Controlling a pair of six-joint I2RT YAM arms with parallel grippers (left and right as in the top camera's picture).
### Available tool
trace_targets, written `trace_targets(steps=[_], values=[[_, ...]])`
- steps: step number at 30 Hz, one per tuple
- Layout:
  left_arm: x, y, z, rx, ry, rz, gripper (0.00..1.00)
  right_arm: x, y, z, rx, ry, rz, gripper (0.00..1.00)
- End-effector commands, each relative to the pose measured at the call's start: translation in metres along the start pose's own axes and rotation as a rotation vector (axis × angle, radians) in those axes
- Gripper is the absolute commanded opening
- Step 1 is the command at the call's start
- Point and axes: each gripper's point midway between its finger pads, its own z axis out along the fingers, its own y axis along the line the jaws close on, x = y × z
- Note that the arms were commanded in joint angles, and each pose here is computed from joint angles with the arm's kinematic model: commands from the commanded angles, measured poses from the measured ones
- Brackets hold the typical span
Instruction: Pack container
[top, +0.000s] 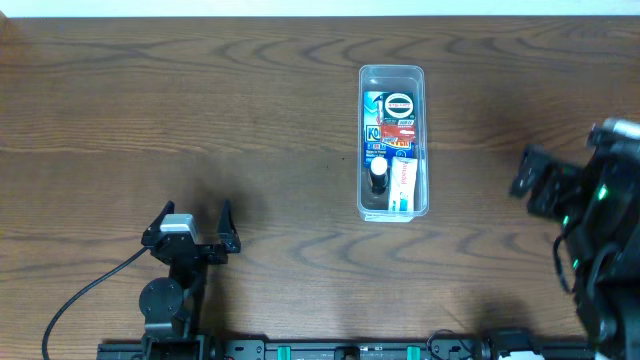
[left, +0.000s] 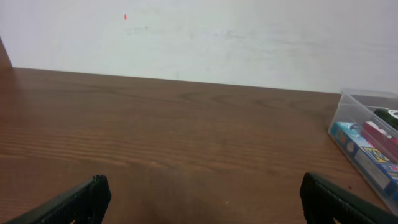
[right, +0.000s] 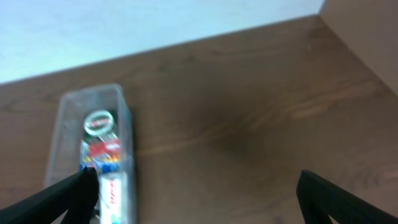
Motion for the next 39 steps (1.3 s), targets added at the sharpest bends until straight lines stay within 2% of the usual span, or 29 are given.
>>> trace_targets(steps=[1,8,16,21,32,39], values=[[0.015,0.001,0.001,0.003,0.046,0.003,0.98,0.015,-0.007,-0.005,0.008,-0.057,-0.011,0.99],[0.015,0.0,0.001,0.003,0.046,0.003,0.98,0.06,0.006,0.02,-0.123,-0.147,-0.041,0.99],[0.015,0.0,0.001,0.003,0.046,0.003,0.98,0.098,0.03,0.047,-0.325,-0.379,-0.064,0.99],[0.015,0.0,0.001,0.003,0.046,0.003,0.98,0.113,0.029,0.054,-0.35,-0.445,-0.053,0.99],[0.015,0.0,0.001,0.003,0.046,0.003,0.98,0.119,0.021,0.059,-0.34,-0.553,-0.024,0.99],[0.015,0.001,0.001,0.003,0.046,0.003,0.98,0.127,0.01,0.068,-0.291,-0.521,-0.018,0.99]])
